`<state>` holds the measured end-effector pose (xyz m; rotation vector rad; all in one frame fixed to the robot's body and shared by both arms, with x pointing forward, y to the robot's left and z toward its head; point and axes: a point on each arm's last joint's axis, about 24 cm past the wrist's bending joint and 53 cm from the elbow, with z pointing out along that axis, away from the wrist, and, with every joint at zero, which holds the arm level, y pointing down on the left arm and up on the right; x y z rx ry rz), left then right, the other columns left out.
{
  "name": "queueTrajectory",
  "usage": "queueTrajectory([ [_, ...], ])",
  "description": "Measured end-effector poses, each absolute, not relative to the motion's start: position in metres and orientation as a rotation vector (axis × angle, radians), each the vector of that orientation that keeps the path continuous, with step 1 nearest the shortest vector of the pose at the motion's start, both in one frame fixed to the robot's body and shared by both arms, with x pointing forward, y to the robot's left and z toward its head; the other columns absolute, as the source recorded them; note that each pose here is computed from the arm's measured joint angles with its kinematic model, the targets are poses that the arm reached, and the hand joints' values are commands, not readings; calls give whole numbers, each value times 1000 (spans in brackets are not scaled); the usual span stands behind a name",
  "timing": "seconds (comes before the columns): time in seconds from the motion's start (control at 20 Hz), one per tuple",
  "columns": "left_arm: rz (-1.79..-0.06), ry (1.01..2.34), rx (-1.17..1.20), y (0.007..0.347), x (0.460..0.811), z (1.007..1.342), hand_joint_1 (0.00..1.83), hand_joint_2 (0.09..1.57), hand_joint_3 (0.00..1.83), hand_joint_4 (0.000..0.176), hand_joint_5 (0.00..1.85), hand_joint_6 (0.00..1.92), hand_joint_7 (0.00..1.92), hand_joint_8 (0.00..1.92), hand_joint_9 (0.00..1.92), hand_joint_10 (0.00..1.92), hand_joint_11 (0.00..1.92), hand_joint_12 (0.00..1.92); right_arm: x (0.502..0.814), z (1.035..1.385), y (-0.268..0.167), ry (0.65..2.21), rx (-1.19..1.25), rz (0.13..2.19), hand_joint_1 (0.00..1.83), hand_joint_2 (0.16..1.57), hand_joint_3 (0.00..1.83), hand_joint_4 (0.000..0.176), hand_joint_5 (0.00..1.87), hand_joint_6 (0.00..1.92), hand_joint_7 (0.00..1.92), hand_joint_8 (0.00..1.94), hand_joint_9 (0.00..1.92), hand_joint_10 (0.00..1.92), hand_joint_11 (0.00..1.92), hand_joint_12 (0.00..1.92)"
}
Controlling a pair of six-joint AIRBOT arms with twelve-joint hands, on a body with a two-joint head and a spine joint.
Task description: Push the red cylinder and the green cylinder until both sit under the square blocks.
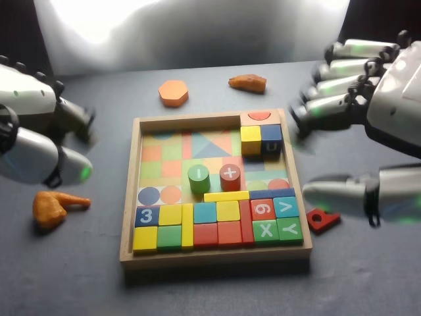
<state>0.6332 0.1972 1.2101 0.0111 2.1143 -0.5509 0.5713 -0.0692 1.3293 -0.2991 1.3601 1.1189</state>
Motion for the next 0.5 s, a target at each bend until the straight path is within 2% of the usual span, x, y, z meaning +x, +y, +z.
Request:
queueTrajectory([
  [0.05,-552,2111,12,197,633,1211,125,1344,9,36,79,8,119,0,127,8,0,637,571,1330,-70,1358,-291,1124,0,1166,24,0,90,124,120,5,16,197,0,18],
  [0.2,-555,2110,10,197,634,1211,87,1359,6,36,66,7,99,3,114,2,0,566,573,1332,-71,1356,-268,1114,0,1166,18,0,90,115,119,5,21,198,0,0],
  [0.25,-555,2110,10,197,634,1211,74,1353,2,47,65,5,111,6,120,4,0,564,574,1331,-73,1355,-254,1113,0,1168,17,0,106,118,137,12,34,204,13,6],
  [0.3,-555,2110,10,196,634,1211,70,1353,2,47,65,5,114,6,119,3,0,563,575,1327,-75,1356,-242,1111,0,1168,16,0,112,119,139,12,33,203,14,7],
  [0.45,-551,2117,10,197,633,1210,82,1360,2,35,59,1,110,2,124,3,0,585,582,1299,-75,1412,-258,1075,0,1167,14,0,75,96,126,5,27,201,1,1],
  [0.5,-551,2117,12,196,632,1210,59,1363,3,36,60,1,106,0,114,2,0,584,588,1291,-73,1426,-262,1070,0,1170,15,0,59,87,113,0,10,193,0,0],
])
